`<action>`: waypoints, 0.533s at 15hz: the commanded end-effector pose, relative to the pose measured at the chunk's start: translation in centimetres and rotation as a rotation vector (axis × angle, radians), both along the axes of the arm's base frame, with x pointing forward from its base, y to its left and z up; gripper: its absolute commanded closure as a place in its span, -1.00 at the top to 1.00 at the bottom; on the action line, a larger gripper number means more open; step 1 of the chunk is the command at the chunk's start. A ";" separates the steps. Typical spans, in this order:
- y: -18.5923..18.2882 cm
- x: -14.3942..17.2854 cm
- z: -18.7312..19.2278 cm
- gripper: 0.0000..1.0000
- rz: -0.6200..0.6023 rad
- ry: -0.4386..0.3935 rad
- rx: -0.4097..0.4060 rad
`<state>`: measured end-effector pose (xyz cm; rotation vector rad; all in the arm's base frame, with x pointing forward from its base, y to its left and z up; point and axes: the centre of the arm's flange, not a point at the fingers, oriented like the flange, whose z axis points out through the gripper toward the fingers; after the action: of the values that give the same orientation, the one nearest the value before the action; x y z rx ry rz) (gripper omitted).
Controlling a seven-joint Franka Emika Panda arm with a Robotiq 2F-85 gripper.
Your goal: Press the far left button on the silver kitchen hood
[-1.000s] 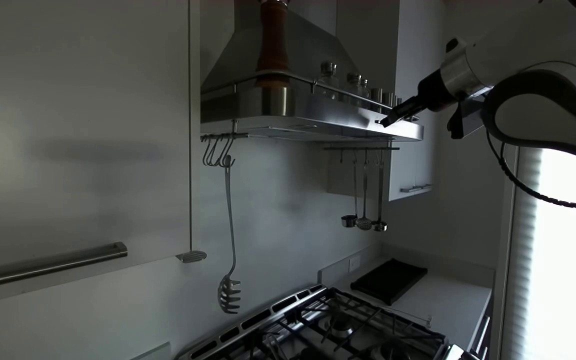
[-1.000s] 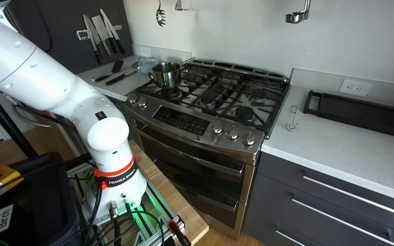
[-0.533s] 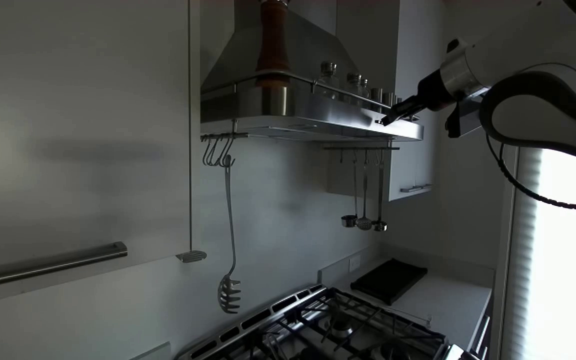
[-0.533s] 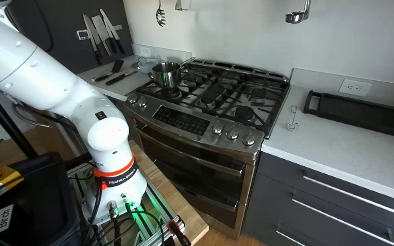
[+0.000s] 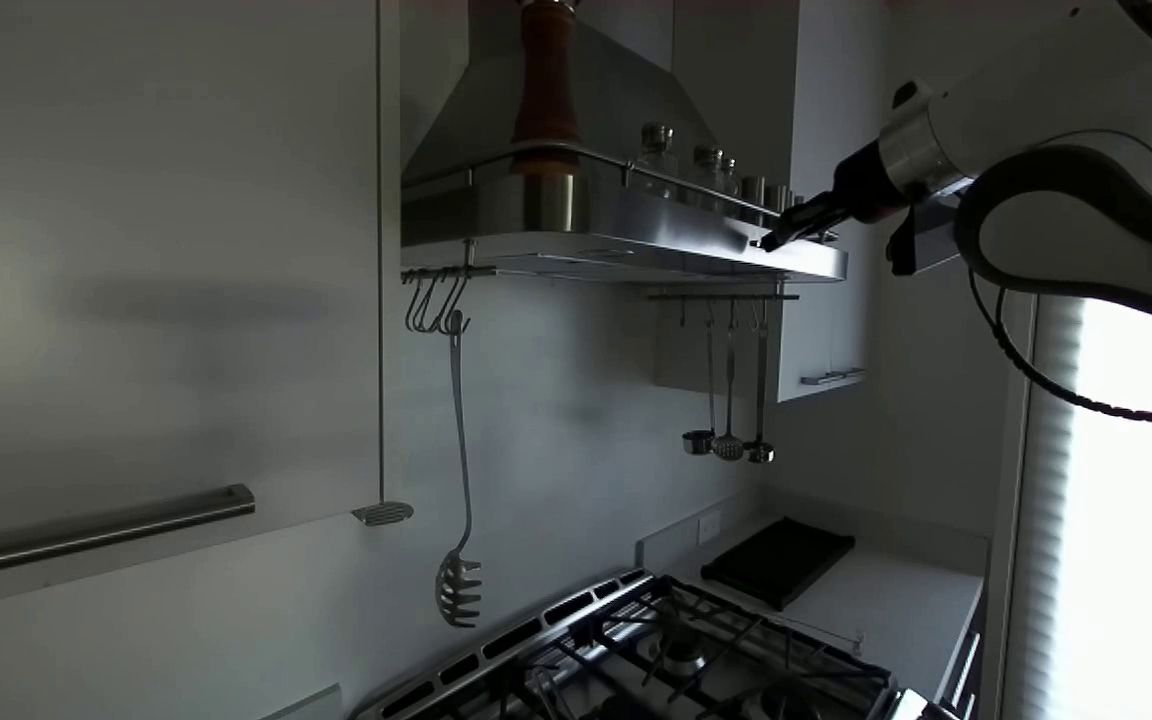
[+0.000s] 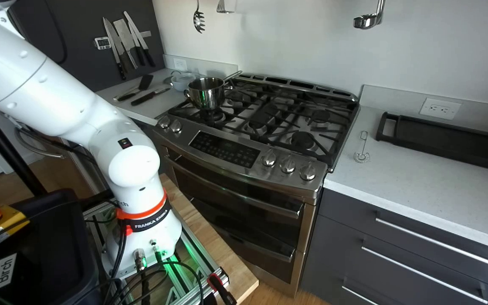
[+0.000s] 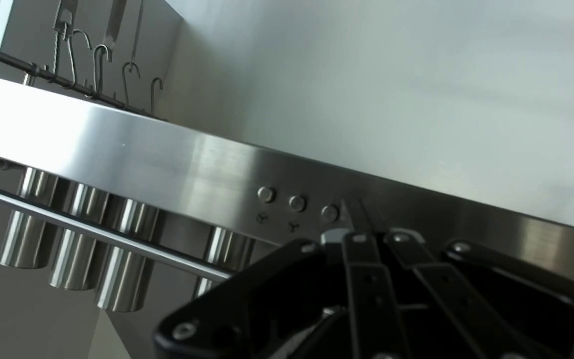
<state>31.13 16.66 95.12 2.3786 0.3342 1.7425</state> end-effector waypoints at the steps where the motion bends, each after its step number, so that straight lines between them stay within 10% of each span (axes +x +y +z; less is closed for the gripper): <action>1: -0.4 0.1 -0.6 -1.00 0.030 -0.003 0.042; 8: -0.5 0.5 -0.8 -1.00 0.059 -0.002 0.076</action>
<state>31.66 16.58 95.09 2.4100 0.3390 1.7863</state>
